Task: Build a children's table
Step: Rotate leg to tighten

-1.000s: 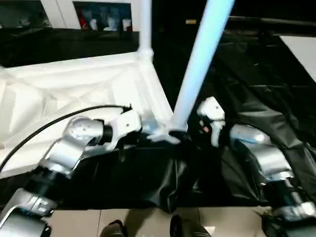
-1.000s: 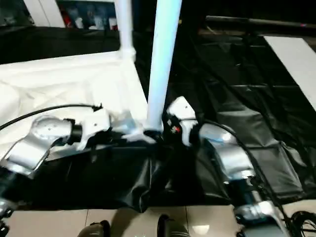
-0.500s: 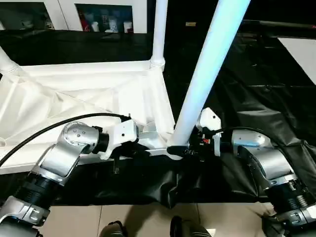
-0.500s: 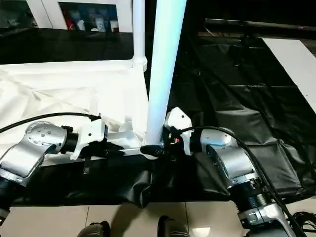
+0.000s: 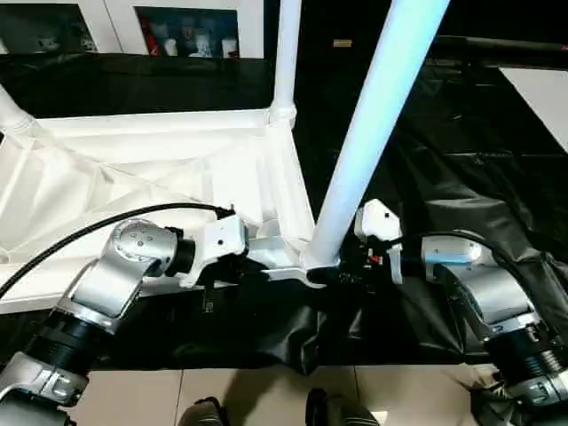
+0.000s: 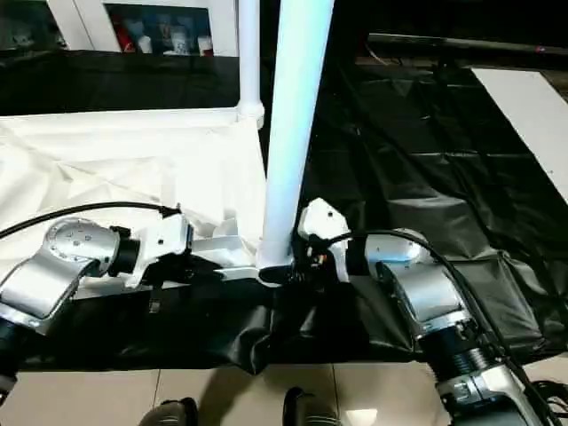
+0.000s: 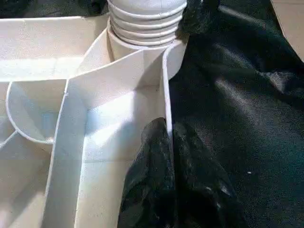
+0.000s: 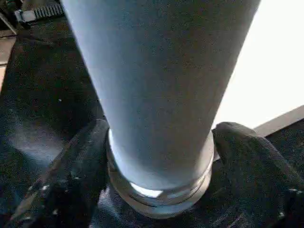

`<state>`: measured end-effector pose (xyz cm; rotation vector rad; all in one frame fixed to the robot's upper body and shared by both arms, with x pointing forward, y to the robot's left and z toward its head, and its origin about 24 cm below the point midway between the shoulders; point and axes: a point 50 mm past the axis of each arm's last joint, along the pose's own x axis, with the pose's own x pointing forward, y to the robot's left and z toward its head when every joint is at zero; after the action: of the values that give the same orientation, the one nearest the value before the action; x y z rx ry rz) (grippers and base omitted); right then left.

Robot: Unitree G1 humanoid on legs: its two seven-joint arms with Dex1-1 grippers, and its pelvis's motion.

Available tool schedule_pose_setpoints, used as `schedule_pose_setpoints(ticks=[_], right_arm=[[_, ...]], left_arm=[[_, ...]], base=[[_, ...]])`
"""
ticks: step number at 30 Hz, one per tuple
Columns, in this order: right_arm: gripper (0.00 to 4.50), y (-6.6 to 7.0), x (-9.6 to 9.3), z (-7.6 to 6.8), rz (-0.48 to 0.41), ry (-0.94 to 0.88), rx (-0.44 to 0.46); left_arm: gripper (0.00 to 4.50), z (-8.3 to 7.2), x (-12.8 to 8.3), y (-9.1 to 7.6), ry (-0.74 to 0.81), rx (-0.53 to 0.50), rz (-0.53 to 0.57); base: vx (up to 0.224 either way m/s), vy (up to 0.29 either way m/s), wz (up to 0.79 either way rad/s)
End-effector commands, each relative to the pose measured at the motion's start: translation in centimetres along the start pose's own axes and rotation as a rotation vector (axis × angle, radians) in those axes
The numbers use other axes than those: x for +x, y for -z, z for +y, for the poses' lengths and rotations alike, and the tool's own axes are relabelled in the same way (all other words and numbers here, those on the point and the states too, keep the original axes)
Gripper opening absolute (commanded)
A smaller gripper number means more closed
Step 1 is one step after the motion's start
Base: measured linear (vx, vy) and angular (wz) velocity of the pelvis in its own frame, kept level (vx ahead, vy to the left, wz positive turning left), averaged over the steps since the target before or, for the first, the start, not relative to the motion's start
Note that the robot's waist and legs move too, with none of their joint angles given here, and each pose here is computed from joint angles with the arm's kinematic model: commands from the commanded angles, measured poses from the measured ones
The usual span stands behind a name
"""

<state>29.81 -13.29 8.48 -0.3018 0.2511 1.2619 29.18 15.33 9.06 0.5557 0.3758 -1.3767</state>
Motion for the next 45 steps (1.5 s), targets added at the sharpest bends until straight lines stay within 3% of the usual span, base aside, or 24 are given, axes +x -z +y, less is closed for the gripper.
schedule_pose_setpoints(ticks=[1,5,17,25,33,38,42,45], right_arm=[[3.88,0.3,-0.2,-0.2,0.014,0.021,-0.001],[3.88,0.2,-0.1,-0.2,0.004,0.016,0.01],[2.81,0.3,0.0,-0.3,-0.003,0.011,0.029],[2.72,0.5,0.2,-0.2,-0.014,0.026,0.045],[2.72,1.2,2.2,-1.6,-0.05,0.337,0.138],[2.72,1.6,4.9,-1.9,-0.047,0.584,0.277],[2.72,2.4,6.7,-2.2,-0.009,0.832,0.455],[2.72,2.0,8.0,-2.0,-0.009,0.867,0.444]], left_arm=[[0.0,-0.6,0.6,0.4,0.056,-0.005,0.01],[0.0,-0.6,0.6,0.4,0.055,-0.006,0.011],[0.0,-0.7,0.4,0.6,0.057,-0.013,0.019],[0.0,-0.7,0.4,0.7,0.055,-0.018,0.024],[0.0,1.0,2.3,1.2,-0.145,-0.108,0.048],[0.0,2.3,4.7,0.5,-0.268,-0.158,0.076],[0.0,3.6,6.6,-0.7,-0.388,-0.215,0.072],[0.0,3.9,7.6,-1.3,-0.408,-0.226,0.062]], base=[[0.0,0.0,0.0],[0.0,0.0,0.0],[0.0,0.0,0.0],[0.0,0.0,0.0],[0.0,0.0,0.0],[0.0,0.0,0.0],[0.0,0.0,0.0],[0.0,0.0,0.0]])
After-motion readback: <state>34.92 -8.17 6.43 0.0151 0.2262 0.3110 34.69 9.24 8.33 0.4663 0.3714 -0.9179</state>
